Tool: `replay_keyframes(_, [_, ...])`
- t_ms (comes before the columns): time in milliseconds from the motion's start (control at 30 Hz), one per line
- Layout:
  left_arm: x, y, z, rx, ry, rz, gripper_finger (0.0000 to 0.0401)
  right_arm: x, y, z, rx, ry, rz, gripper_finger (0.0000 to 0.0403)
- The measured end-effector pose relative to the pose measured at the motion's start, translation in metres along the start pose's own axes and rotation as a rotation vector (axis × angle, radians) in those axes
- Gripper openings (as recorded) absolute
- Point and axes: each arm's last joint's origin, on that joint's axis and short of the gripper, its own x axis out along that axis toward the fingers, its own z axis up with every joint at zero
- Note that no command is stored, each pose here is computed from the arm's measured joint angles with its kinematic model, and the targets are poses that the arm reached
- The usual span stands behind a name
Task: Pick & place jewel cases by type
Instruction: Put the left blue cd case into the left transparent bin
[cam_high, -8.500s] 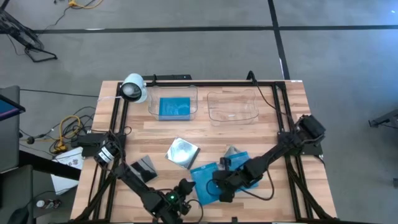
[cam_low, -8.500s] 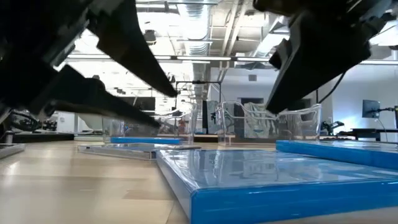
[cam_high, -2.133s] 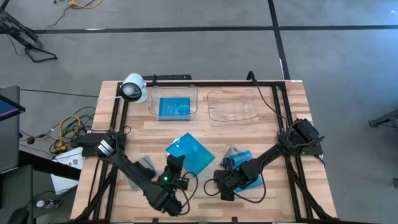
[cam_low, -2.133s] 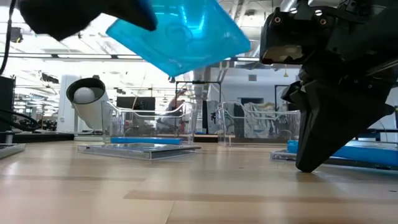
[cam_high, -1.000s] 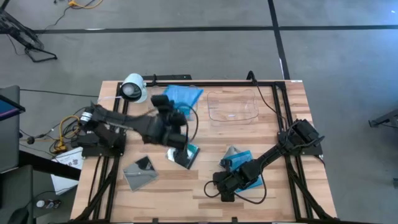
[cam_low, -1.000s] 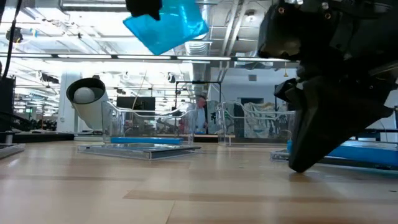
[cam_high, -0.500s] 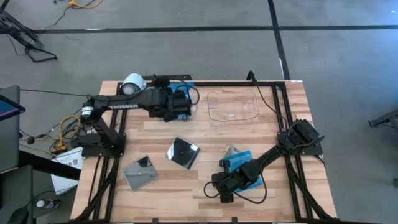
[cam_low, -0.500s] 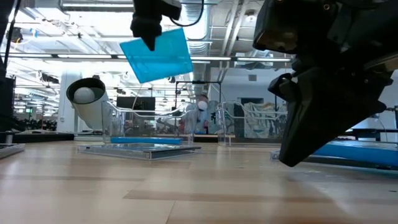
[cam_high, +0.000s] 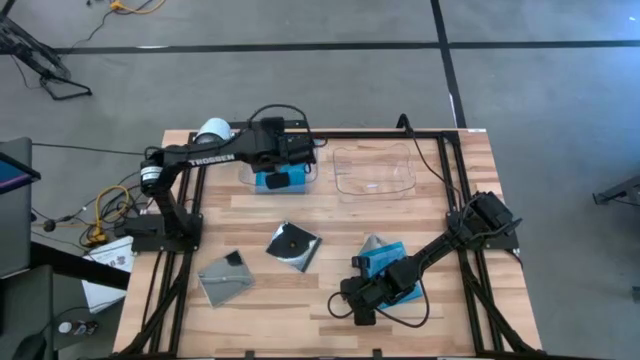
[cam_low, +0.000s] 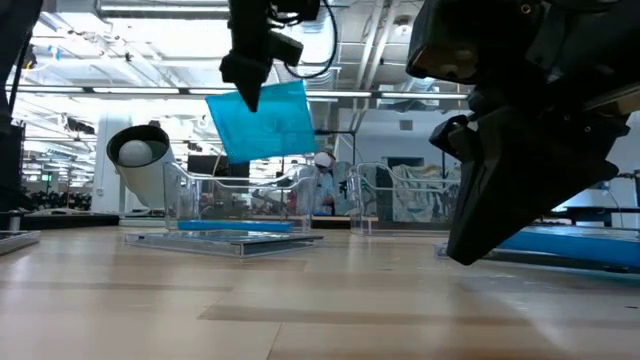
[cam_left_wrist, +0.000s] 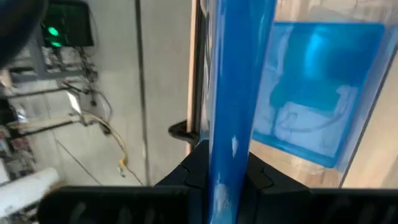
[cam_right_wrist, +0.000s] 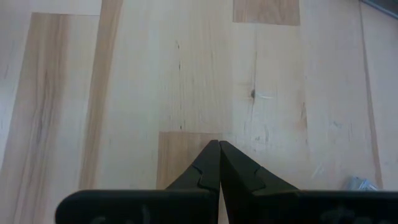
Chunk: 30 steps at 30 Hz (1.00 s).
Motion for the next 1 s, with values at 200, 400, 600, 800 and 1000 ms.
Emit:
replay_keyframes(200, [0.016, -0.003, -0.005, 0.021, 0.038, -0.056, 0.0027, 0.000, 0.000, 0.000, -0.008, 0.002, -0.001, 0.0000])
replay_keyframes(400, [0.041, -0.019, -0.010, 0.075, 0.085, -0.099, 0.0027, 0.001, -0.003, 0.001, -0.003, 0.002, -0.006, 0.0000])
replay_keyframes(600, [0.061, -0.026, -0.014, 0.087, 0.097, -0.101, 0.0027, 0.001, -0.003, 0.001, -0.001, 0.000, -0.008, 0.0000])
replay_keyframes(800, [0.070, -0.026, -0.010, 0.063, 0.039, -0.101, 0.0027, 0.001, -0.006, 0.002, 0.006, -0.001, -0.011, 0.0000])
replay_keyframes(1000, [0.082, -0.029, -0.014, 0.067, 0.045, -0.126, 0.0027, 0.002, -0.007, 0.003, 0.009, 0.000, -0.013, 0.0000])
